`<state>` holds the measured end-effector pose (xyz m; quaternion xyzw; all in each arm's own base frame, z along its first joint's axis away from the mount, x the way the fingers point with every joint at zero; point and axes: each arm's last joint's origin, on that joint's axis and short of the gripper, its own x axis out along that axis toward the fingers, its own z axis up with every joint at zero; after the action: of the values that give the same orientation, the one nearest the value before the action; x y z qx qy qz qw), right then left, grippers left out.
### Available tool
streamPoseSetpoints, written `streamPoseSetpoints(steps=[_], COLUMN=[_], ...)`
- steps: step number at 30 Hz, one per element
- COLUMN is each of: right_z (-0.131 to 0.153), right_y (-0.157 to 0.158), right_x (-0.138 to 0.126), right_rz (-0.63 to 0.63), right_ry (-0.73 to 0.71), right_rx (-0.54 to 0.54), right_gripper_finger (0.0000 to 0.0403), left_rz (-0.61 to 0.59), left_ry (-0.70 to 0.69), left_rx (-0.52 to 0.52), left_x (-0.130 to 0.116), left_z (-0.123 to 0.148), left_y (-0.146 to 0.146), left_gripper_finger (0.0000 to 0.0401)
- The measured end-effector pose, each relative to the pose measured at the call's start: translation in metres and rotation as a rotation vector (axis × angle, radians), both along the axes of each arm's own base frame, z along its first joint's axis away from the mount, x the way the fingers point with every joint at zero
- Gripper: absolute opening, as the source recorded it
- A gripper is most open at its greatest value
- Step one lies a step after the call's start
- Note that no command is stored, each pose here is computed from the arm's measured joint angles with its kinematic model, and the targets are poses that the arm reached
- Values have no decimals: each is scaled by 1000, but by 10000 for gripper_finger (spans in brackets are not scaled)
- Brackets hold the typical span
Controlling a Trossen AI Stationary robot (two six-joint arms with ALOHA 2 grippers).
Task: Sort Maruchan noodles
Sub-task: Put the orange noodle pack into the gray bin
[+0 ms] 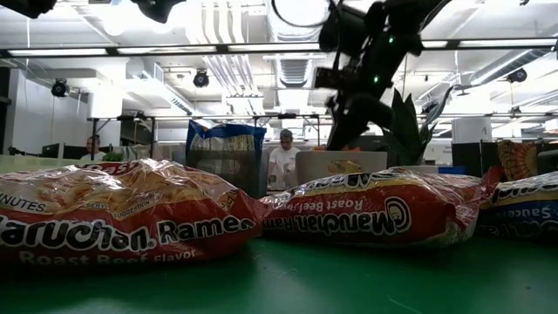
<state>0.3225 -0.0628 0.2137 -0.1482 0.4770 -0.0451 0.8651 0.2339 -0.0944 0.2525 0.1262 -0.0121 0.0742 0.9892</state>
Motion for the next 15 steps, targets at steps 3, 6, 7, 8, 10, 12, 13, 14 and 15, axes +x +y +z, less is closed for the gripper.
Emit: streamPoseSetpoints(steps=[3,6,7,8,10,12,13,14,15], right_z=[6,8,8,8,8,7,7,6,6], right_y=[18,36,42,48,60,70,75,79,82], right_x=[1,2,2,2,2,1,0,-2,-3], right_rz=[34,64,73,83,107,105,107,107,106], right_ry=[-12,-21,-24,-24,-20,-7,2,10,18], right_rx=[-49,-51,-45,-38,-38,-59,-72,-80,-83], right_gripper_finger=[8,8,8,8,8,8,8,8,8], left_rz=[10,27,32,37,45,49,49,48,48], left_ry=[-2,-6,-8,-10,-12,-14,-14,-14,-14], left_rx=[-11,-32,-41,-50,-64,-70,-71,-71,-71], left_x=[1,3,3,4,4,5,5,5,5], left_z=[0,0,0,0,0,0,0,0,0], left_y=[3,7,8,9,11,12,12,12,12], left_gripper_finger=[0,0,0,0,0,0,0,0,0])
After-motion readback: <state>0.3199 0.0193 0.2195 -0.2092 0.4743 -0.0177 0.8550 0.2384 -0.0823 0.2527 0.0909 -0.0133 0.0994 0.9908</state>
